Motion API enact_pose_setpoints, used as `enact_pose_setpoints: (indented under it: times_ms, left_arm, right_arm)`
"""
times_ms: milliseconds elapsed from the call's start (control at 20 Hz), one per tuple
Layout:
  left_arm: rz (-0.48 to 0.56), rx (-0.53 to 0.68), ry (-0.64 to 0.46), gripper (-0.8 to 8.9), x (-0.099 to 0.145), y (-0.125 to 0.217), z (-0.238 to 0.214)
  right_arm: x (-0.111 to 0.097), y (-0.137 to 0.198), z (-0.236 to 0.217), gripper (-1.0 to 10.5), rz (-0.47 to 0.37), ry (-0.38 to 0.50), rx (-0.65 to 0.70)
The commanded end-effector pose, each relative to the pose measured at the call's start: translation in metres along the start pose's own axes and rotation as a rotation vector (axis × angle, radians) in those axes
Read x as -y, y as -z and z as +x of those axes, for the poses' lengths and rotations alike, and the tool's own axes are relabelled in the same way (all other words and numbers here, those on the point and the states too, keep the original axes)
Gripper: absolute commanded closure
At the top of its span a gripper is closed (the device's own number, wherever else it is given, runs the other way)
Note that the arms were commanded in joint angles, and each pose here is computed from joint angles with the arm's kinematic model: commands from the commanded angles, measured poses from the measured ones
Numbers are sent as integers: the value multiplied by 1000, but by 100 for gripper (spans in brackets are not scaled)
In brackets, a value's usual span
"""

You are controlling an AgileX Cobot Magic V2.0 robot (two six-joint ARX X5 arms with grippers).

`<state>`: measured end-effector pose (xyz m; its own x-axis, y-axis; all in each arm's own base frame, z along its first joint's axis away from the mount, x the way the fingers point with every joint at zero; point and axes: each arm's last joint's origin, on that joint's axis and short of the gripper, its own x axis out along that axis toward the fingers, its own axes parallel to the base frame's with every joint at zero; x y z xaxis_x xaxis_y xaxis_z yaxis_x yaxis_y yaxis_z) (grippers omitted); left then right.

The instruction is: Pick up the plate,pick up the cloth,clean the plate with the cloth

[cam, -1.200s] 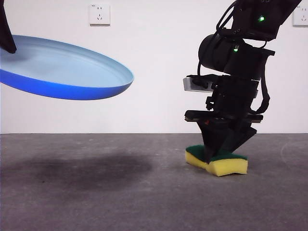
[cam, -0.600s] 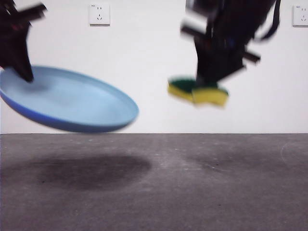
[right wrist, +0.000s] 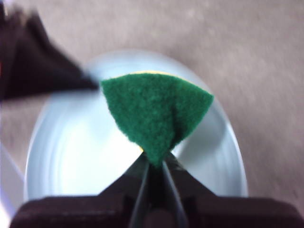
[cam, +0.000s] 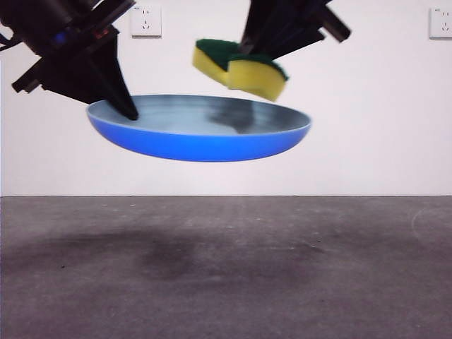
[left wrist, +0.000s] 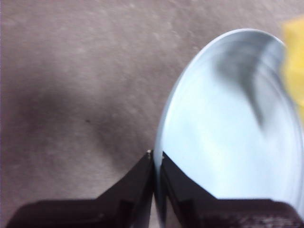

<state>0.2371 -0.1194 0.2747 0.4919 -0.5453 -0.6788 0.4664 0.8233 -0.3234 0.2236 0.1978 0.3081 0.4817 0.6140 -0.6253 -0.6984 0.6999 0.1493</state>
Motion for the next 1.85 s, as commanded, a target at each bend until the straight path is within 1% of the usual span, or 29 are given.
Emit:
enact_pose_setpoints:
  times_ms: [50,150,200,300,350,400,450,500,550,600,650,700,750,850,950,1100,1200,1250,1300,1400,1450,1550,1600,1700,1750,1800,1850]
  left_arm:
    - [-25,22,24,821,5,-2,1]
    - [-67,40,27,821,7,-4,1]
    - [-75,48,25,821,7,-5,1]
    - [-79,66,1,821,6,-6,1]
    - [-80,75,-31,821,5,-6,1]
    - [-81,81,-60,821,4,-6,1]
    - [-82,84,-75,821,4,-6,1]
    - [-84,82,-76,821,2,-6,0]
    - [-88,79,-79,821,1,-6,0]
    - [-91,71,-82,821,0,-5,0]
    - [-92,60,-82,821,0,-4,0]
    - [-86,50,-79,821,0,-3,0]
    - [-80,40,-71,821,0,-3,0]
    - [-77,18,-39,821,1,-1,0]
    - [-77,13,-31,821,2,-1,0]
    - [-77,8,-7,821,3,0,0]
    - [-76,8,10,821,3,-1,0]
    - [-74,15,16,821,4,-2,0]
    - [-71,27,19,821,4,-3,0]
    - [-73,52,24,821,4,-5,0]
    - [-79,64,27,821,5,-6,0]
    - [-81,92,33,821,5,-9,0]
    - [-77,109,33,821,5,-11,0]
    - [-76,120,33,821,4,-12,-1]
    - [-77,113,32,821,4,-11,-1]
    - [-79,106,31,821,4,-11,-1]
    - [-79,96,31,821,4,-10,0]
  right_arm:
    - [-1,3,22,963,33,-5,-20]
    - [-7,9,43,963,49,-22,-72]
    - [-14,14,53,963,43,-38,-107]
    - [-32,24,66,963,7,-73,-170]
    - [-40,28,67,963,-9,-87,-200]
    - [-48,33,67,963,-33,-79,-244]
    - [-54,41,65,963,-68,-35,-301]
    - [-56,50,61,963,-118,58,-380]
    - [-53,56,57,963,-151,149,-440]
    - [-48,60,54,963,-181,261,-491]
    - [-43,62,51,963,-212,377,-510]
    - [-38,61,50,963,-231,473,-497]
    - [-34,58,48,963,-234,526,-474]
    - [-27,50,47,963,-212,581,-400]
    - [-23,42,48,963,-175,581,-321]
    - [-19,30,53,963,-111,497,-198]
    - [-18,20,56,963,-67,352,-114]
    - [-21,16,58,963,-54,253,-74]
    - [-23,13,60,963,-45,175,-51]
    - [-29,13,60,963,-40,81,-51]
    - [-31,14,60,963,-41,47,-62]
    - [-36,18,60,963,-40,-20,-106]
    - [-39,23,60,963,-42,-47,-159]
    - [-40,37,57,963,-66,-21,-301]
    - [-36,44,54,963,-90,56,-376]
    - [-32,49,51,963,-112,164,-421]
    - [-27,51,49,963,-151,321,-443]
